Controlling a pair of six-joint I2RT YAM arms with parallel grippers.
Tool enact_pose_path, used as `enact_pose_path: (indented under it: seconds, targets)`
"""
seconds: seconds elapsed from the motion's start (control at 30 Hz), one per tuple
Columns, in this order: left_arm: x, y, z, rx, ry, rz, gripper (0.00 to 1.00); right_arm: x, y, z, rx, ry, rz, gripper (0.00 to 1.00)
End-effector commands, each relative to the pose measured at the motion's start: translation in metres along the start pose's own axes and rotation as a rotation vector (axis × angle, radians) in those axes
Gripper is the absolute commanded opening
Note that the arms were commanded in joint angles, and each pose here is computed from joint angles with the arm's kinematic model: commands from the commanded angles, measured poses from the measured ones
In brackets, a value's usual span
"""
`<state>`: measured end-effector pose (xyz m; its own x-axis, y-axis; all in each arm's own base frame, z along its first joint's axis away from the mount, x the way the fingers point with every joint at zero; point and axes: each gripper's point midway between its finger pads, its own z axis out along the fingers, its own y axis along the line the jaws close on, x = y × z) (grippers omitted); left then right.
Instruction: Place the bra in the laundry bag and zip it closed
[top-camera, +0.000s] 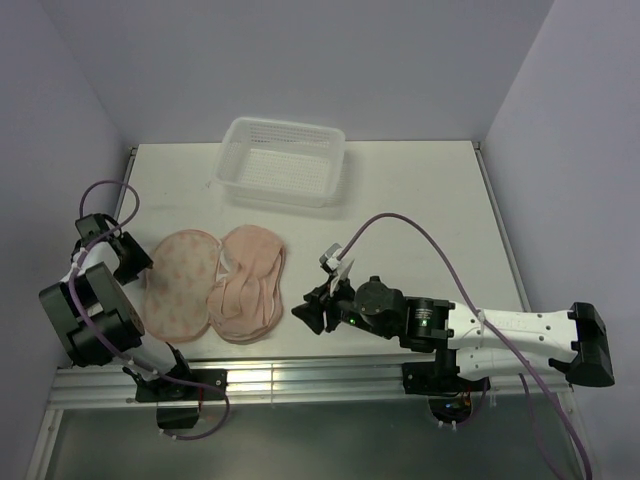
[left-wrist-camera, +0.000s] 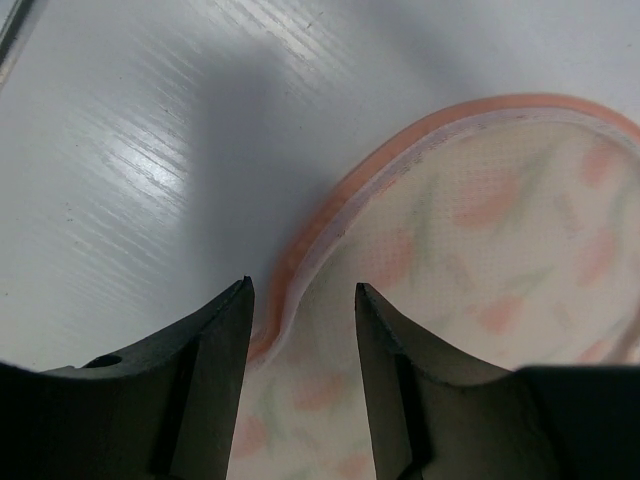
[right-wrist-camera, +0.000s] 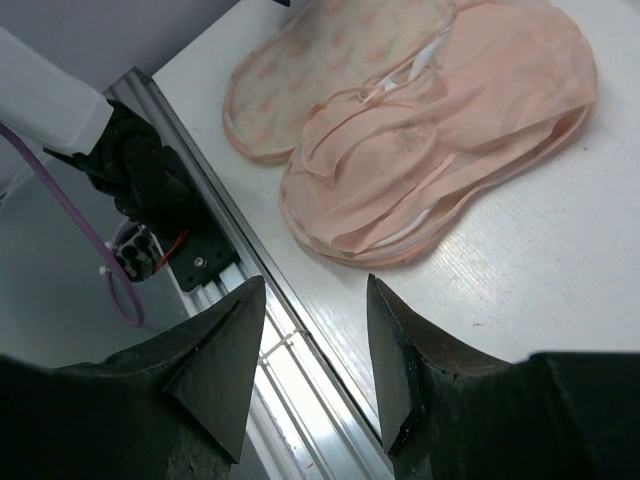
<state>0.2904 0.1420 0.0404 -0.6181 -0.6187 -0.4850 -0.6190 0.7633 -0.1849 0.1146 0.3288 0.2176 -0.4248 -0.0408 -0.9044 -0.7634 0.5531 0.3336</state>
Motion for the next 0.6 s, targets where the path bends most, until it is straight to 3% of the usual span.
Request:
enact_pose_path:
  seconds: [0.0,0.17,0.3,0.4,0.57]
  targets:
    - [-0.02,-0.002,0.004,0.017,-0.05,0.04,0.52,-0.002,-0.003,0.006,0.01,-0.018,-0.015,0.52]
    - [-0.006,0.003,0.019,0.001,0.012,0.029,0.5,0.001,-0.003,0.016,0.02,-0.001,-0.016,0.52]
    - [-0.002,0.003,0.02,0.002,0.022,0.021,0.39,0.0,-0.012,0.02,0.047,-0.005,0.004,0.52]
    - [-0.001,0.006,0.023,-0.01,0.03,0.014,0.37,-0.002,-0.024,0.023,0.067,-0.003,0.033,0.52]
    - [0.004,0.005,0.029,-0.009,0.058,0.013,0.1,0.0,-0.041,0.023,0.098,-0.003,0.069,0.52]
